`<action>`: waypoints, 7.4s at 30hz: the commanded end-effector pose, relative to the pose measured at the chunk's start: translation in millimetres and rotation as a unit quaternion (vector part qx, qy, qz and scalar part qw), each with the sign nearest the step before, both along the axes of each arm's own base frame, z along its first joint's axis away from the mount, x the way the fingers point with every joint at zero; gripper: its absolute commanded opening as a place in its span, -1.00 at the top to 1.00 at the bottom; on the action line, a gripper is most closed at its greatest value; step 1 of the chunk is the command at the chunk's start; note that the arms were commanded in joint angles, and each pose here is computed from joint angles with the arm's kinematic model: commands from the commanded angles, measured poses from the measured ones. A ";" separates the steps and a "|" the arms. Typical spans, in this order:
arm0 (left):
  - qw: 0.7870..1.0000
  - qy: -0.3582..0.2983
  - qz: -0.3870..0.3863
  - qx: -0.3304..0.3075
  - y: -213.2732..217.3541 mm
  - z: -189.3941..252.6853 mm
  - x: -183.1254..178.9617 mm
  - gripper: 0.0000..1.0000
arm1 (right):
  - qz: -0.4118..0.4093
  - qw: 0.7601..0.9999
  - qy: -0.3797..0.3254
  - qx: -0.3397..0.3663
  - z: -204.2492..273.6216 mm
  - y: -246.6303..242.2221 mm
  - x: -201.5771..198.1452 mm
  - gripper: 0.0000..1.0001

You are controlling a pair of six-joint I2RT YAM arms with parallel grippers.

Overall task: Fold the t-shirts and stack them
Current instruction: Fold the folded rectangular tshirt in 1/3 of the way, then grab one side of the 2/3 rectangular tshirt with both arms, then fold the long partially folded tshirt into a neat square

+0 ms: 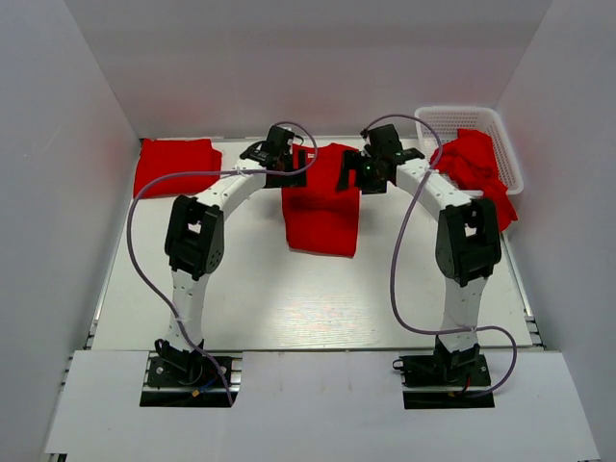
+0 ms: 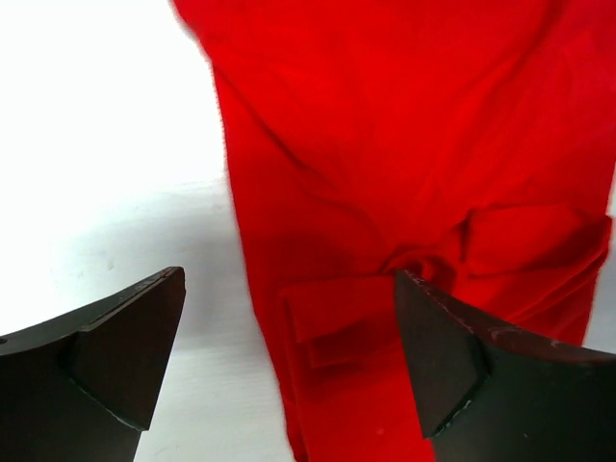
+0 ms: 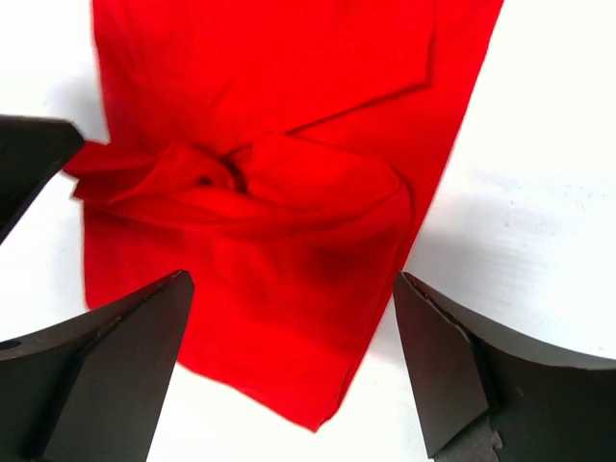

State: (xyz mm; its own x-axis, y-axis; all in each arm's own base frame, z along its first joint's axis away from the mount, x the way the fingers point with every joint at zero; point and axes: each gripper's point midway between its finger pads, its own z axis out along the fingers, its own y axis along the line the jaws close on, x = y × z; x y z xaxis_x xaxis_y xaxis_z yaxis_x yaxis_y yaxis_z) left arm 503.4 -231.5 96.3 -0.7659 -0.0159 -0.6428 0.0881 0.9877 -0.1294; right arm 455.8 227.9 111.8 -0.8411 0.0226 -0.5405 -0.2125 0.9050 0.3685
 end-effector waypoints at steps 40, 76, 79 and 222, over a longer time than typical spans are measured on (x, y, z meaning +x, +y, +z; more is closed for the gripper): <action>0.989 0.117 0.080 -0.030 109.9 6.5 -265.0 -0.98 | 0.107 0.984 -0.106 0.096 -5.2 149.6 24.3 -0.81; 0.988 0.105 -0.080 -0.077 2.8 -41.5 -138.1 -0.82 | -0.089 0.996 -0.020 -0.001 -25.4 -29.8 -139.7 -0.68; 0.988 0.108 -0.084 -0.072 3.5 -46.0 -138.6 -0.60 | -0.083 0.997 -0.006 0.000 -31.7 -25.1 -138.4 -0.66; 0.997 -0.046 -0.028 -0.057 61.2 56.8 1.9 -0.56 | 0.055 0.989 -0.115 0.068 63.2 11.7 23.3 -0.81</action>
State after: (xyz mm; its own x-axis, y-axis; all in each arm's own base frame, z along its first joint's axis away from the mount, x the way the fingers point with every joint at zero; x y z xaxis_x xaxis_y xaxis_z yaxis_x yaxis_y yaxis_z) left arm 505.2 -155.7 130.2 -0.7524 -0.1054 -0.6502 0.0515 0.9747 -0.2176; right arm 493.8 232.9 181.5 -0.6889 0.0779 -0.7206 -0.3472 0.8373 0.4224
